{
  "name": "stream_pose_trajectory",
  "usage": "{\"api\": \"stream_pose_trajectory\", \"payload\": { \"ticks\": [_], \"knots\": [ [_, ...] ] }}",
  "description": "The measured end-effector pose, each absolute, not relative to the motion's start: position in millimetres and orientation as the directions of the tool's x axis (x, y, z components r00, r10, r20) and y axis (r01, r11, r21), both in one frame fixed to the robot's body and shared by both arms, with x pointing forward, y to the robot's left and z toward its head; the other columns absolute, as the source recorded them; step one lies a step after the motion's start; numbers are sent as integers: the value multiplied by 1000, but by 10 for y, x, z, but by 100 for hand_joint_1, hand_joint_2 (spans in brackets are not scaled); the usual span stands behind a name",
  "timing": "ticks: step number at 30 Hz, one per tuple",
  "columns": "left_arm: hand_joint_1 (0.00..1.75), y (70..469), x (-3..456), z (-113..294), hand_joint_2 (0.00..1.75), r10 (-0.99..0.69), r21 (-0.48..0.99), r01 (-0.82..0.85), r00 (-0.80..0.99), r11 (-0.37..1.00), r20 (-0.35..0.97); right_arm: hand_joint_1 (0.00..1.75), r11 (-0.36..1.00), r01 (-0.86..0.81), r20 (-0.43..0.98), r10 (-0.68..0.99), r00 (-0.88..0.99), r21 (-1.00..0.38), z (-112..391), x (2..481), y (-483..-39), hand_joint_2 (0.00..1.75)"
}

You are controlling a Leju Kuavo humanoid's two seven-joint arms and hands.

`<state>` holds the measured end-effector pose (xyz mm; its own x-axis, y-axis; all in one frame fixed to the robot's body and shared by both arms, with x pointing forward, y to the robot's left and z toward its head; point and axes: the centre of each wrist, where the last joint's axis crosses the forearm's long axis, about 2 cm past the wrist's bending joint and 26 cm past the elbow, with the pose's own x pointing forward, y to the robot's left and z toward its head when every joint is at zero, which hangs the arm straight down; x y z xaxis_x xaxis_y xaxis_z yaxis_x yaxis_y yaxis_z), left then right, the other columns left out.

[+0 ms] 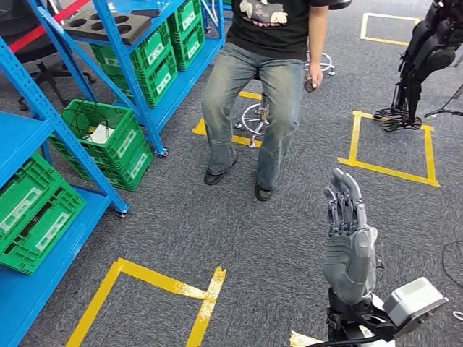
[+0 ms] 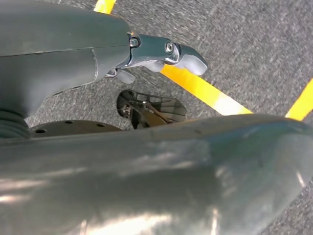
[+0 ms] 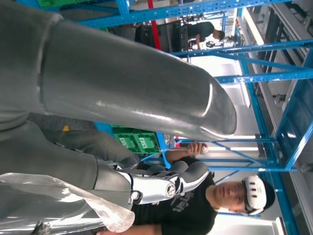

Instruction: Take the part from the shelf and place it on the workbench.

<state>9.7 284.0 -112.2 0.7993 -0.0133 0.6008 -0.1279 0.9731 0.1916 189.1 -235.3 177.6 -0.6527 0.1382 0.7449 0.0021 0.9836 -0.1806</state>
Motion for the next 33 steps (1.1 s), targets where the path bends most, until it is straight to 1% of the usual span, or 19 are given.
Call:
{"api": "stream_pose_trajectory", "payload": {
  "ticks": [33],
  "knots": [
    [0,2830,96,-1122,0,-11,192,-132,799,973,602,0,983,1,743,138,-655,-181,1780,1905,-2354,0]
  ]
}}
